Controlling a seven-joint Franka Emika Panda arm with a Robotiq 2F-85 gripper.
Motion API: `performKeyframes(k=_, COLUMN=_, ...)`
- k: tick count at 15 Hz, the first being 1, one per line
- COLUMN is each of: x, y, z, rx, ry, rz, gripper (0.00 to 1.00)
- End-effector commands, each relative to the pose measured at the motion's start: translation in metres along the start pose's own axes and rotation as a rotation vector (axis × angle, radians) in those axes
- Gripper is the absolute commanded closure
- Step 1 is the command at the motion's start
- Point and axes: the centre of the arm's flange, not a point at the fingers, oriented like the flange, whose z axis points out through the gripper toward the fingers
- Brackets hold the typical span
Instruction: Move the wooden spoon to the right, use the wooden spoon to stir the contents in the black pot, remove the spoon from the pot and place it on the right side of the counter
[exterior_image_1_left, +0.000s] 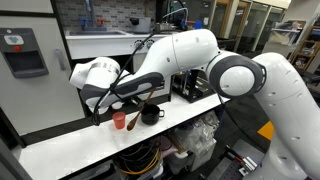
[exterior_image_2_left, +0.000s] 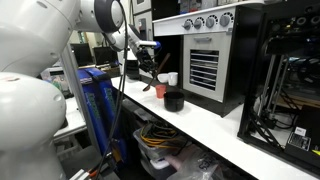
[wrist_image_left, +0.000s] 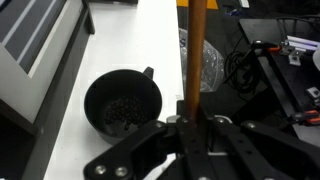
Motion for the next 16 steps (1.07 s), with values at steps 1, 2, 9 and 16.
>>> performKeyframes(k=1, x=-0.031, y=0.002, z=-0.015, rx=-0.086, ry=-0.093, rz=-0.022, gripper=0.97)
performKeyframes(k=2, x=-0.036, y=0.005, z=-0.020, rx=-0.122, ry=-0.134, rz=-0.034, gripper=0.97)
performKeyframes(k=9, x=-0.052, y=0.014, z=-0.031, rx=-0.236, ry=-0.316, rz=-0.124, gripper=0.97)
performKeyframes(k=16, x=-0.046, y=-0.006, z=-0.019, rx=-0.215, ry=-0.388, rz=-0.210, gripper=0.97)
